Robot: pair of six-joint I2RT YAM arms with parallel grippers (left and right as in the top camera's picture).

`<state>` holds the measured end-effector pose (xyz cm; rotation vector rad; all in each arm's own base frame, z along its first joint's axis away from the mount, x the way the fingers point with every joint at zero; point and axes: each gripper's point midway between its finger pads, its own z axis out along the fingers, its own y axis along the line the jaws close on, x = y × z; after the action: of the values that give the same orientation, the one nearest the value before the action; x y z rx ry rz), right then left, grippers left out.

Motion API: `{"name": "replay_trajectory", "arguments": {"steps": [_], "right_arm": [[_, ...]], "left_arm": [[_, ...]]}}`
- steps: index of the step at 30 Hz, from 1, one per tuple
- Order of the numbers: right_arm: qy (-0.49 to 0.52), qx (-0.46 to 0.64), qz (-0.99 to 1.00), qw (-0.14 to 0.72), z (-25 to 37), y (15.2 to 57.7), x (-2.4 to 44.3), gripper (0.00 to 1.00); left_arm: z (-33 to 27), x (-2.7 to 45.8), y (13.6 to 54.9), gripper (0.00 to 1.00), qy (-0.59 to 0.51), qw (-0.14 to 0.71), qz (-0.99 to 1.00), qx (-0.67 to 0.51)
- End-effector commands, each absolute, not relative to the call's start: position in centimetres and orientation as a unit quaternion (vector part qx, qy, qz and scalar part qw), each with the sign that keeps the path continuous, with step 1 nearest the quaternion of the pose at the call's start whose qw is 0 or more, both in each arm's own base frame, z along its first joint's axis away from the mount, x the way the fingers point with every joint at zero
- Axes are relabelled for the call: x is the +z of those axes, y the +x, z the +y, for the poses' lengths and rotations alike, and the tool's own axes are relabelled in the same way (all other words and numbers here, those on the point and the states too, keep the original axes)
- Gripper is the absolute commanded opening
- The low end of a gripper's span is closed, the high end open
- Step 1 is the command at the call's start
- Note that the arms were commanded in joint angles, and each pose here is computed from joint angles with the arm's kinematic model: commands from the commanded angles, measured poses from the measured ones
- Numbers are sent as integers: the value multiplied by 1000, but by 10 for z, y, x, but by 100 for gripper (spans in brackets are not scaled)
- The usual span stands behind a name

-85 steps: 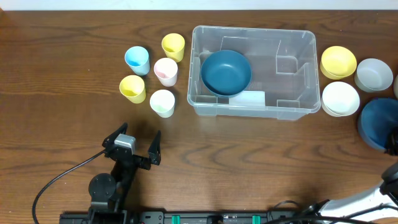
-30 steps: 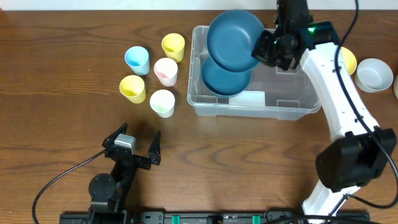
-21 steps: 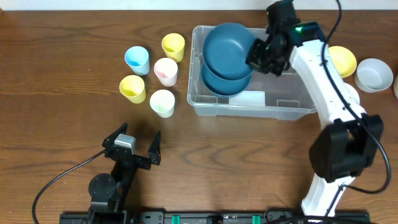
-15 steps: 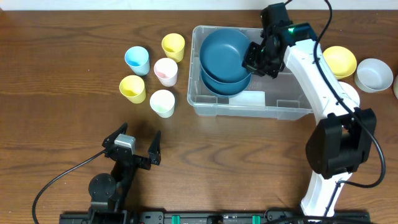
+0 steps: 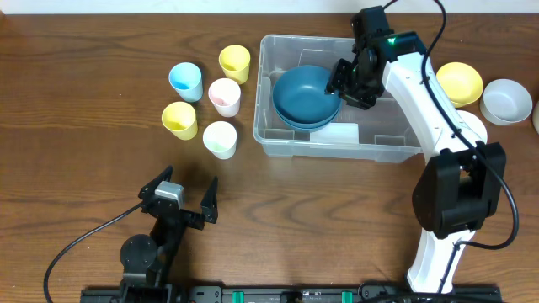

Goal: Pack container
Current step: 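Carry the second teal bowl and stack it onto the first, then move the right gripper back to the white bowl and grip its rim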

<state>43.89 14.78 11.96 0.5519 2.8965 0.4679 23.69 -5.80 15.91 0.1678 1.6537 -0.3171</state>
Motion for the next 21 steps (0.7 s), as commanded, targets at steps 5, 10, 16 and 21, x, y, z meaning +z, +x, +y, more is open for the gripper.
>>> {"name": "replay_trajectory", "arguments": {"steps": [5,10,16,21], "right_arm": [[151,180,967,101,160,447,138,68],[129,211,956,160,150,462,209,80],[240,99,936,237,20,454,288,99],[409,5,887,214,-123,406,293,99]], "left_arm": [[-60,143,236,98,81,646,746,-141],[-60,143,236,98,81,646,746,-141],[-60,143,236,98,81,646,746,-141],[-60,143,236,98,81,646,746,-141]]}}
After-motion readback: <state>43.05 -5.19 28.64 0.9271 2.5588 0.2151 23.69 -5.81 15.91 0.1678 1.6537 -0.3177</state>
